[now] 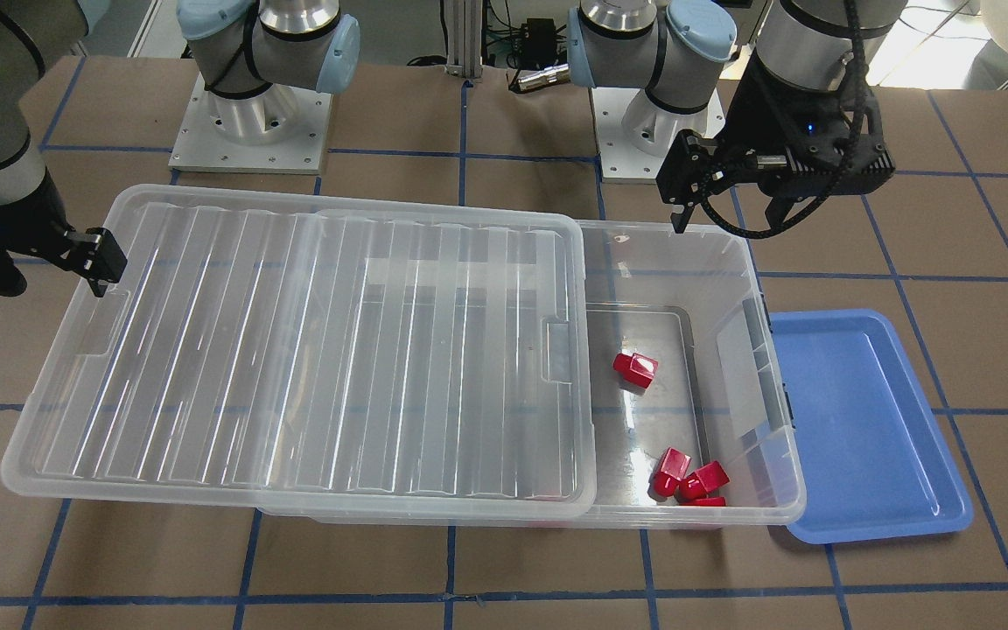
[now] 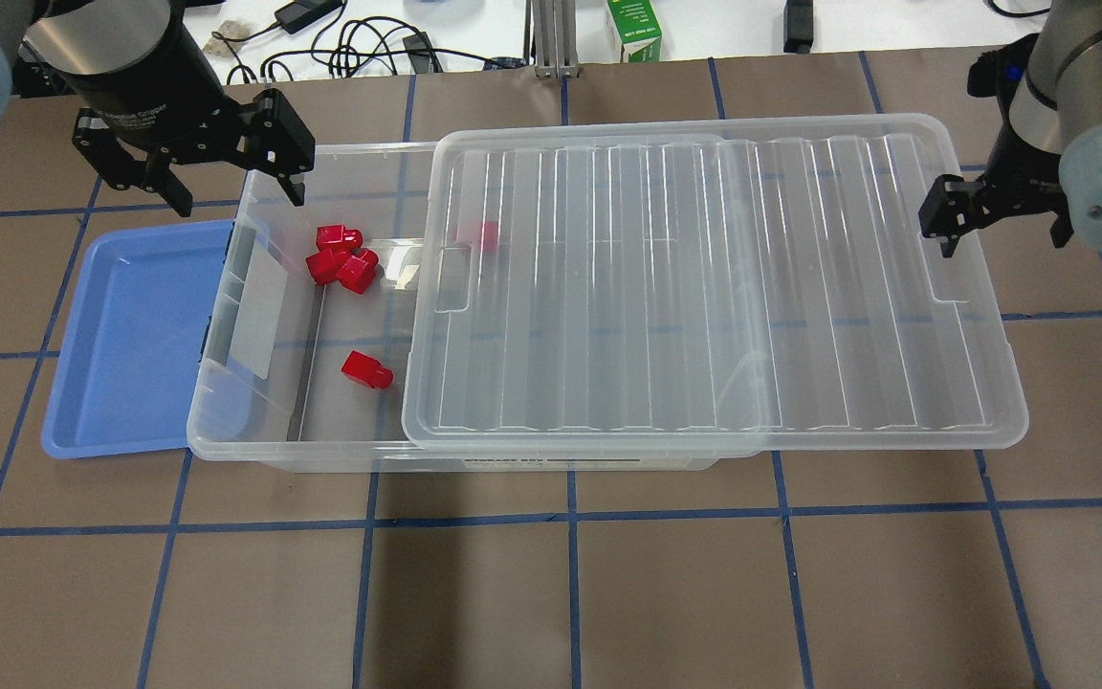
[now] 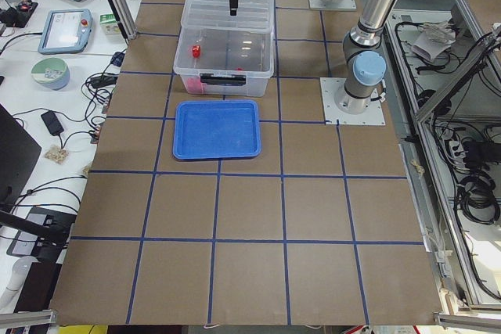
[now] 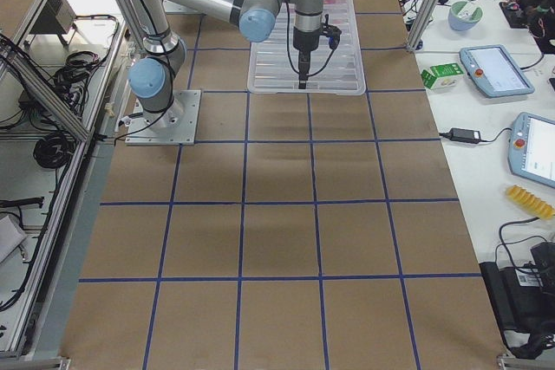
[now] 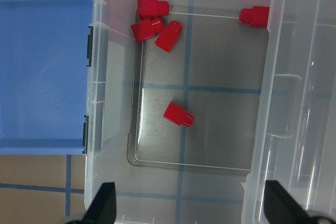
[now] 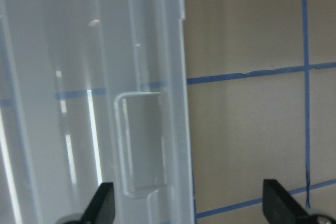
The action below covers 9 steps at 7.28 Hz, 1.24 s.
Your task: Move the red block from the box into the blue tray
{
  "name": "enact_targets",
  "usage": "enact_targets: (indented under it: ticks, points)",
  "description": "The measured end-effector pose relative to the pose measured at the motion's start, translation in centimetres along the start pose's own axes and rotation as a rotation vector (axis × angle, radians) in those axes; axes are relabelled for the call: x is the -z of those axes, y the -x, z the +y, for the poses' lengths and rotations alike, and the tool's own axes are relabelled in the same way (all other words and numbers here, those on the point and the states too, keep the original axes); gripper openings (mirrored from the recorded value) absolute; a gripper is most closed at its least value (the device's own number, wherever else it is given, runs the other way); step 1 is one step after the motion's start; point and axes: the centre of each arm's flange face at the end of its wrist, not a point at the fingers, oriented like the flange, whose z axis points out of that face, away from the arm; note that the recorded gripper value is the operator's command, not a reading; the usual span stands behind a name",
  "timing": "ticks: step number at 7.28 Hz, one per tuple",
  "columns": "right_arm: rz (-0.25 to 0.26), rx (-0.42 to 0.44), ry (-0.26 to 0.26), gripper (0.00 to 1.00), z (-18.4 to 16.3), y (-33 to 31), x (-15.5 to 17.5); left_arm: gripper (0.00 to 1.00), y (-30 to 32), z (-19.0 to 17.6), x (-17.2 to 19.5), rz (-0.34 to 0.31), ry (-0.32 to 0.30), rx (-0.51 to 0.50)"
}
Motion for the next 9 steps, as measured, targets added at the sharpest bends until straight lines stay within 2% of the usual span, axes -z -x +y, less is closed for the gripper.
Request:
enact_targets:
  ticks: [1,2,3,5,9]
  points:
    - [-0.056,-0.013,-0.012,1.00,0.1,3.3,3.8,1.00,0.0,-0.2,-0.2,-0.005,-0.001,0.074]
    - [-0.096,-0.076,-0.019,1.00,0.9,6.8,7.3,1.00,-0.1,-0.8,-1.5,-0.006,0.013,0.197]
    - [-0.116,-0.129,-0.016,1.00,1.9,9.7,9.4,1.00,-0.3,-1.5,-3.9,-0.008,0.035,0.311]
    - [-0.128,-0.153,-0.013,1.00,2.8,11.9,10.8,1.00,-0.8,-2.2,-9.9,-0.023,0.073,0.496]
    - [-0.132,-0.148,-0.022,1.00,2.7,11.8,11.3,1.00,-0.9,-0.7,-20.7,-0.048,0.100,0.626]
